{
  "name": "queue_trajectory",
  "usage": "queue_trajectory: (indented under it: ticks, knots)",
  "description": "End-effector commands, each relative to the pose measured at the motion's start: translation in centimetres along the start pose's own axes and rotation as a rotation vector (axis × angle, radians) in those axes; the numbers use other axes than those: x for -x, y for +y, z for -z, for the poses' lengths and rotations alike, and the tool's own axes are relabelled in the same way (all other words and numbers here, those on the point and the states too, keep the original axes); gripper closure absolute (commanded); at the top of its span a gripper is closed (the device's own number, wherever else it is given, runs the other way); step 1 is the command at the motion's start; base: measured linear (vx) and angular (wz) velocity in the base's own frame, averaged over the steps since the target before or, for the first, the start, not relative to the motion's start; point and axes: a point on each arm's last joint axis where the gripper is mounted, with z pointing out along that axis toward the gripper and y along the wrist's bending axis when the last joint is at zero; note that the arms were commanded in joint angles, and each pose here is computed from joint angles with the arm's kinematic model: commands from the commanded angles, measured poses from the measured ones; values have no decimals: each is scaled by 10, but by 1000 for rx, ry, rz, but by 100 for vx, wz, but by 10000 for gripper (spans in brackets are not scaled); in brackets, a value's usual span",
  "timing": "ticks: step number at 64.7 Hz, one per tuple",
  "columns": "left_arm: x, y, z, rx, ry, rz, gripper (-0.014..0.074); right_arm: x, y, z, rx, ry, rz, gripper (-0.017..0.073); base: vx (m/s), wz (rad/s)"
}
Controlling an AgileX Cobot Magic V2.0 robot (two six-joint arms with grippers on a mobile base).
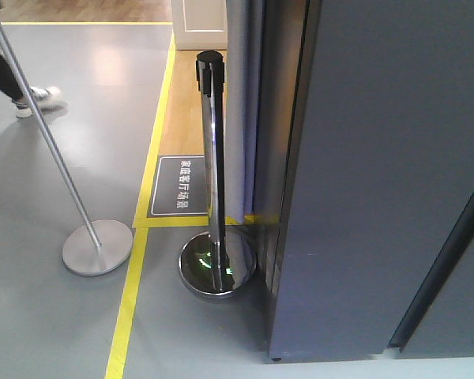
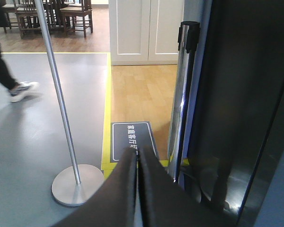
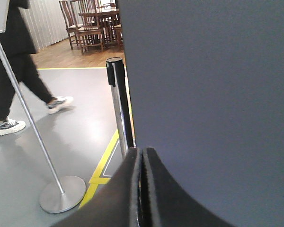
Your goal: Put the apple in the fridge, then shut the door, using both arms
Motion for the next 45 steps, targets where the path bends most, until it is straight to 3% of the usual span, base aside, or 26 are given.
queue_trajectory:
  ticks: [1, 27, 35, 43, 45]
  knots:
    - [0, -1, 0, -16, -60, 6, 599, 9, -2, 0, -26, -28, 10, 564, 0, 0]
    - [0, -1, 0, -16, -60, 6, 599, 16, 0, 1, -11, -99, 54, 564, 0, 0]
    - [0, -1, 0, -16, -60, 6, 599, 19, 0, 1, -15, -144, 93, 564, 0, 0]
    - [0, -1, 0, -16, -60, 6, 599, 13, -6, 0, -61, -181, 82, 564, 0, 0]
    - [0, -1, 0, -16, -60, 6, 599, 12, -8, 0, -81, -193, 53, 564, 0, 0]
